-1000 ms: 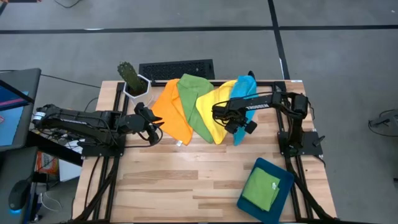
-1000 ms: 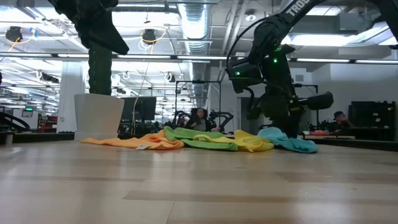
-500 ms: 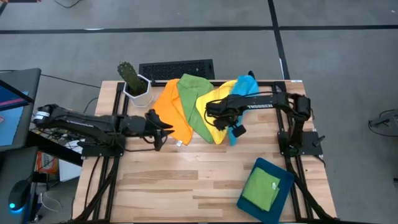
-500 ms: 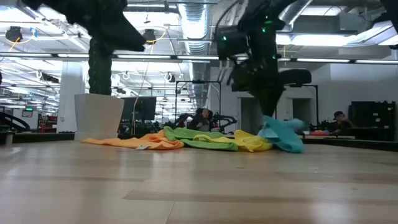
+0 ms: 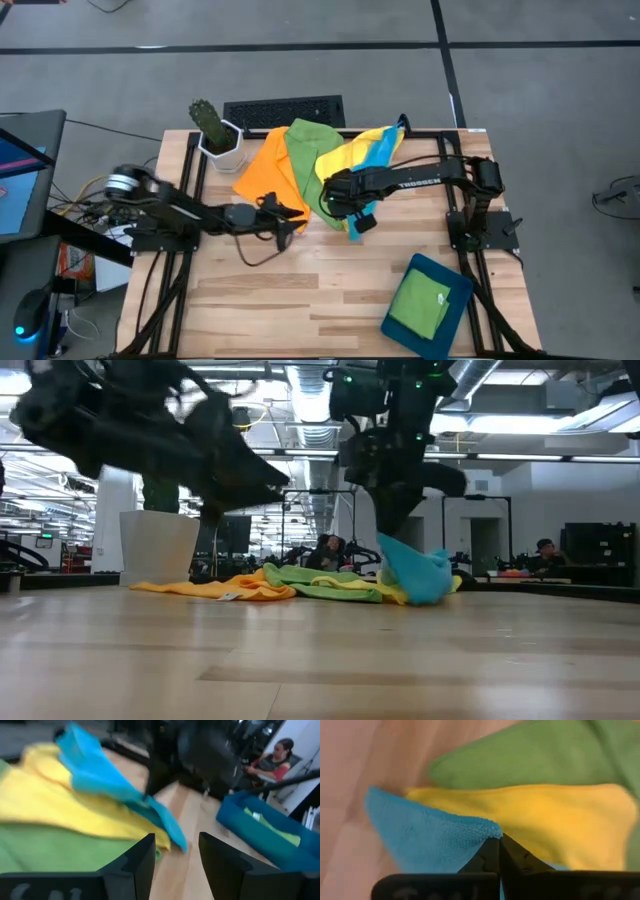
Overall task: Fold microfiber towels
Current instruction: Fold the blue microfiber towel
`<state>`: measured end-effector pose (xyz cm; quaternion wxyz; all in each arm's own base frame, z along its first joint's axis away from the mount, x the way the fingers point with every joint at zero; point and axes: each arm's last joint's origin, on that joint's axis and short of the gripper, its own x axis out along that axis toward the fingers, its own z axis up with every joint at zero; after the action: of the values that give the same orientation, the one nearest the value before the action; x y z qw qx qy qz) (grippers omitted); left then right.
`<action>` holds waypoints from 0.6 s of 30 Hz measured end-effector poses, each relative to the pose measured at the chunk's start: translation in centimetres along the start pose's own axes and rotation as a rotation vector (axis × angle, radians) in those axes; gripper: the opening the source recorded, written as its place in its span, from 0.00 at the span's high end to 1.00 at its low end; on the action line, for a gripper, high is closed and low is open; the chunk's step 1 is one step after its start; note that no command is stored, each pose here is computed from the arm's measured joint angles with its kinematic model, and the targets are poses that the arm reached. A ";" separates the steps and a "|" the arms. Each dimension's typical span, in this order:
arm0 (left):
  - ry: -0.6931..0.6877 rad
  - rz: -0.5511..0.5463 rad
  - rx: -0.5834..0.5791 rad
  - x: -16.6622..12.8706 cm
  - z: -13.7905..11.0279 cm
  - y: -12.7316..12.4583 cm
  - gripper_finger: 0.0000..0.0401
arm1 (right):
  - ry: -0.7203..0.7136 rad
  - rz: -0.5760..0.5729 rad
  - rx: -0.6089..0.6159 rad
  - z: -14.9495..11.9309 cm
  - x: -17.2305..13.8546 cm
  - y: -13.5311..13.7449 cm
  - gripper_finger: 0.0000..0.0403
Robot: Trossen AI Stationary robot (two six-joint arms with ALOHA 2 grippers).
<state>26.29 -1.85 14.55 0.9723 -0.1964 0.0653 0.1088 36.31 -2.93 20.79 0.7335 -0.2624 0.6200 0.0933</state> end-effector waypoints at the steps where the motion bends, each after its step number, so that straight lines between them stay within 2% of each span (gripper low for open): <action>1: 0.024 -0.008 -0.007 0.8 -0.5 -0.1 0.64 | -0.007 -0.022 0.016 0.1 0.0 -0.2 0.95; 8: 0.056 -0.072 -0.037 5.0 -1.8 -1.1 0.64 | -0.054 -0.080 0.104 0.8 -1.3 -1.3 0.96; 13: 0.038 -0.058 -0.057 6.2 -1.6 -1.1 0.64 | -0.105 -0.110 0.131 1.6 -2.3 -2.0 0.95; 18: 0.091 -0.020 -0.050 6.5 -1.8 -0.3 0.64 | -0.118 -0.117 0.122 1.9 -2.7 -2.0 0.96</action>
<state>32.52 -1.60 11.92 0.9641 -0.2262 0.1049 0.0913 38.25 -3.16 24.06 0.7876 -0.2470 0.5639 0.0279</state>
